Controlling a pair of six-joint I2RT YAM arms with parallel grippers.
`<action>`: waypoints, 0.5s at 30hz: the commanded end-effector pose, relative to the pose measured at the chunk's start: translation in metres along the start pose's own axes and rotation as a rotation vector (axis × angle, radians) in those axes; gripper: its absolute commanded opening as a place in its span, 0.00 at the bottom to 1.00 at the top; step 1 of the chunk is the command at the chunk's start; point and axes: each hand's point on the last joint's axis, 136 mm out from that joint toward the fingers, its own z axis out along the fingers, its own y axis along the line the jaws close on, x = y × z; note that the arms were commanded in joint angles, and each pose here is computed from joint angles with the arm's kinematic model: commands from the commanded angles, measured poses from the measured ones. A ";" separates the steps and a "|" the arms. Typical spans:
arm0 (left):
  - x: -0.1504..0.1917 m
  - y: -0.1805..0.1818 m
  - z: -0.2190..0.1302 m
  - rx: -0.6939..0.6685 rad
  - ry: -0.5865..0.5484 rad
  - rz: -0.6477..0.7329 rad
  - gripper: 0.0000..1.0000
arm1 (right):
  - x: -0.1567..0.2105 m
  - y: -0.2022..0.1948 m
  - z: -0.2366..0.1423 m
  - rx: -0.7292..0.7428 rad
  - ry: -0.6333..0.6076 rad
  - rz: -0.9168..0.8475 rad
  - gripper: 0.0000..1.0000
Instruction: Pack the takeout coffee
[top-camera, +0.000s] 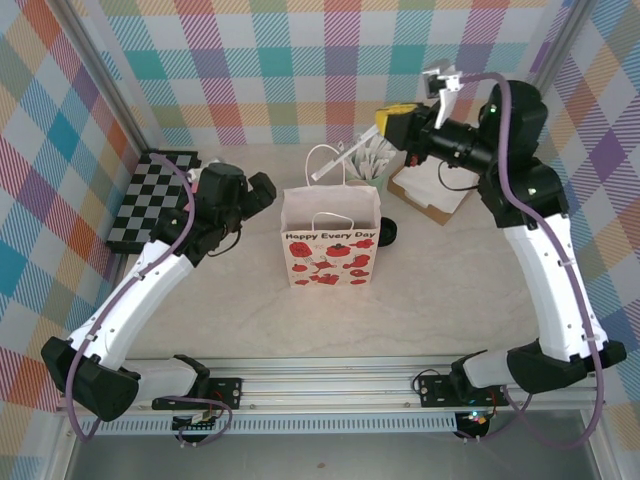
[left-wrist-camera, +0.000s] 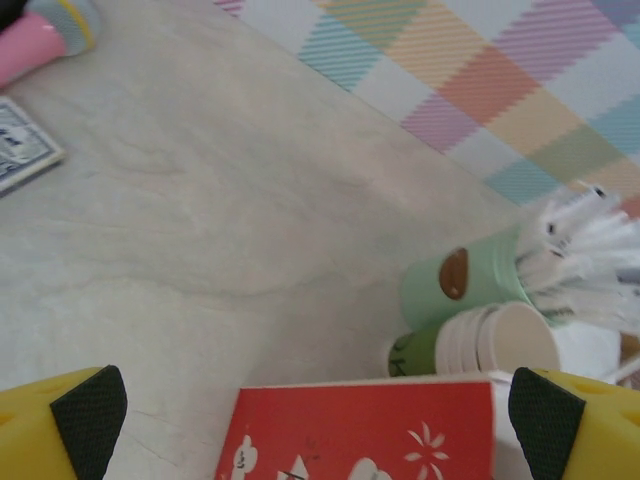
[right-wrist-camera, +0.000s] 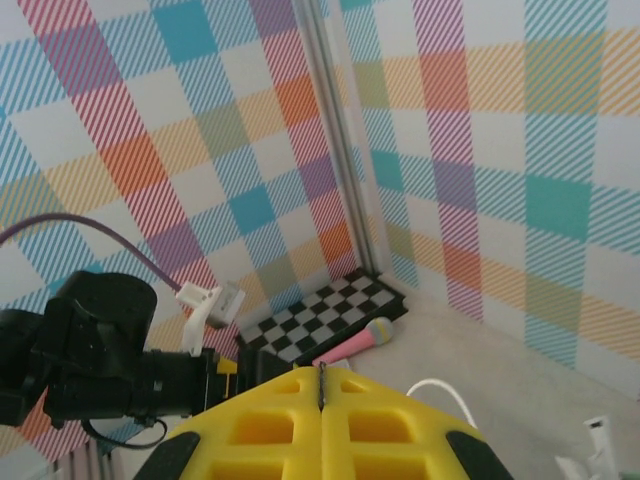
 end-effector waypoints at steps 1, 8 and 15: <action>-0.008 0.030 -0.004 -0.114 -0.068 -0.088 1.00 | 0.025 0.002 0.017 -0.054 0.054 0.064 0.00; 0.007 0.034 0.009 -0.146 -0.011 -0.112 1.00 | 0.077 -0.017 0.058 -0.014 0.108 0.278 0.00; 0.018 0.055 0.018 -0.249 -0.011 -0.192 1.00 | 0.121 -0.020 0.080 -0.010 0.116 0.439 0.00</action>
